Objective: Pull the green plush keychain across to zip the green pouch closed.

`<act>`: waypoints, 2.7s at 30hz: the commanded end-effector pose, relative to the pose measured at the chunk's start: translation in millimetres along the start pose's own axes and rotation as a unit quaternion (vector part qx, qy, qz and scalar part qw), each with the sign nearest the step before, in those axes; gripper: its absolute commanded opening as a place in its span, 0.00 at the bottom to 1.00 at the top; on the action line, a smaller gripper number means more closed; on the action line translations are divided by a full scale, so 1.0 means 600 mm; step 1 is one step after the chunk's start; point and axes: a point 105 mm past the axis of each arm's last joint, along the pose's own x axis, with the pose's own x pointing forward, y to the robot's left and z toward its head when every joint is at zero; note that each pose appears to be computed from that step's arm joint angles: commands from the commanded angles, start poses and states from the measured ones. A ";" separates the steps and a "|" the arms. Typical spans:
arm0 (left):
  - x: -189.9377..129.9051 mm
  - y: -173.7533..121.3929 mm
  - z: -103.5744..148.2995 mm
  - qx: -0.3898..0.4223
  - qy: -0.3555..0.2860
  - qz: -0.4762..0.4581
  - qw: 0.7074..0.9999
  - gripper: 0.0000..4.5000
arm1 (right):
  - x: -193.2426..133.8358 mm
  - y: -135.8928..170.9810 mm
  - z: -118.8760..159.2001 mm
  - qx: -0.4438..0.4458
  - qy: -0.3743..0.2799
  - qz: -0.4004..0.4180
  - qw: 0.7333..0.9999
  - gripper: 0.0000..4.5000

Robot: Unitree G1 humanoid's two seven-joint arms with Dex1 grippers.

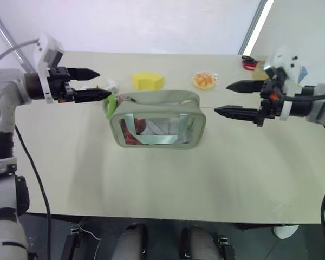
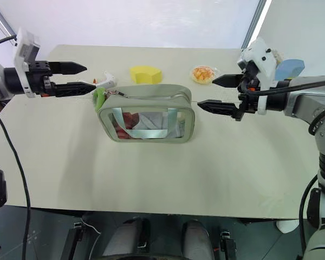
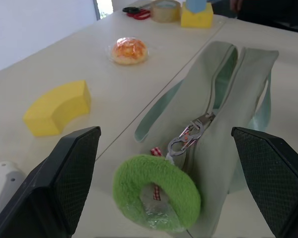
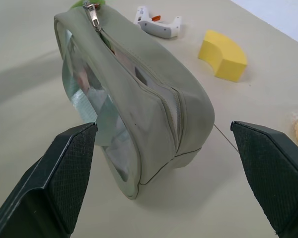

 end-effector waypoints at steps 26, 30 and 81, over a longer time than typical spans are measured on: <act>-0.007 -0.064 0.030 0.043 0.017 -0.060 0.997 1.00 | 0.153 0.105 0.059 -0.139 -0.040 0.149 0.978 0.99; -0.009 -0.063 0.025 0.039 0.017 -0.050 0.998 1.00 | 0.178 0.094 0.028 -0.166 -0.012 0.142 0.976 0.99; -0.025 -0.022 0.004 0.021 0.013 0.013 1.000 1.00 | 0.163 0.030 0.053 -0.301 -0.012 0.064 0.952 0.56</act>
